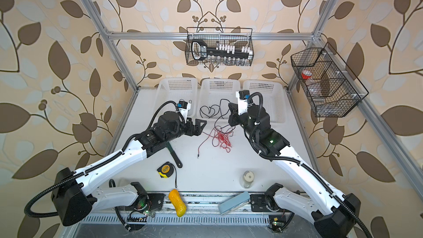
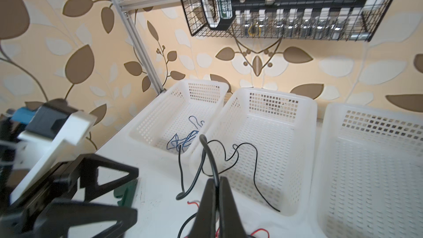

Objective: Untangle the cables
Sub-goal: 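Lift a black wire with the right gripper while the left gripper holds still, then open the right gripper to drop the black wire into the middle basket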

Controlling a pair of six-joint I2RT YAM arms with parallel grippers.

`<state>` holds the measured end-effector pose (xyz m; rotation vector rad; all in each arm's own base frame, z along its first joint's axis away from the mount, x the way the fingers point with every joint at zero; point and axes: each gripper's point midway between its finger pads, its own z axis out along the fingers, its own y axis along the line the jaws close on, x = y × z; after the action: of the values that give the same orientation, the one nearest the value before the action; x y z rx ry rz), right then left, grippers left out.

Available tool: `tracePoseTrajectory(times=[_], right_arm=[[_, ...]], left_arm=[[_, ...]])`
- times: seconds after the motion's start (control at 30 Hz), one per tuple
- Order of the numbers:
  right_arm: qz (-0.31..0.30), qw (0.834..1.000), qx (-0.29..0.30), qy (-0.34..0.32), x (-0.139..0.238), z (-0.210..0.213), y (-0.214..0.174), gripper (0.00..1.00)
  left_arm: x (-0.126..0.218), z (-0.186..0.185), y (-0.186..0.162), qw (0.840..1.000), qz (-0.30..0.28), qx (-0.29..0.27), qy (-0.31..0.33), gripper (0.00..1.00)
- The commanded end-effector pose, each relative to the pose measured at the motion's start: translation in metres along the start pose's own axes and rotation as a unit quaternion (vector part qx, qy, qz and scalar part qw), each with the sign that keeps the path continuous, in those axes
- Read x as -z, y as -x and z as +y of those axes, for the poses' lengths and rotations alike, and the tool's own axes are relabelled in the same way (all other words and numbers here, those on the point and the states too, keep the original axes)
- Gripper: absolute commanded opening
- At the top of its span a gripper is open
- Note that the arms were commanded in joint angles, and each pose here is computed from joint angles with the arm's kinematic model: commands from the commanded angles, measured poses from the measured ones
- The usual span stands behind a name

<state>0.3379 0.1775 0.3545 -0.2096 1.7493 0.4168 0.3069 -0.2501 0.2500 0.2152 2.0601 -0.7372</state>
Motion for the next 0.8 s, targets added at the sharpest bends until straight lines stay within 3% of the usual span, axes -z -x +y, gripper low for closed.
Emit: tracePoseTrajectory(times=[0.0, 0.17, 0.3, 0.57, 0.77], right_arm=[[-0.034, 0.999, 0.002, -0.026, -0.011, -0.012, 0.03, 0.0], [-0.051, 0.998, -0.003, -0.046, -0.036, -0.028, 0.045, 0.0], [-0.033, 0.998, -0.002, -0.059, -0.065, -0.035, 0.033, 0.0], [0.054, 0.991, -0.003, -0.12, -0.124, -0.07, -0.049, 0.0], [0.11, 0.986, -0.014, -0.121, -0.147, -0.078, -0.103, 0.03]], left_arm=[[0.005, 0.0, 0.009, 1.0, -0.027, 0.003, 0.006, 0.99], [0.002, 0.003, 0.001, 1.0, -0.011, 0.005, 0.01, 0.99], [-0.002, 0.004, -0.006, 1.0, -0.001, 0.009, 0.009, 0.99], [-0.004, 0.01, -0.017, 1.0, 0.017, 0.015, 0.019, 0.99], [-0.007, 0.015, -0.026, 0.999, 0.035, 0.015, 0.031, 0.99]])
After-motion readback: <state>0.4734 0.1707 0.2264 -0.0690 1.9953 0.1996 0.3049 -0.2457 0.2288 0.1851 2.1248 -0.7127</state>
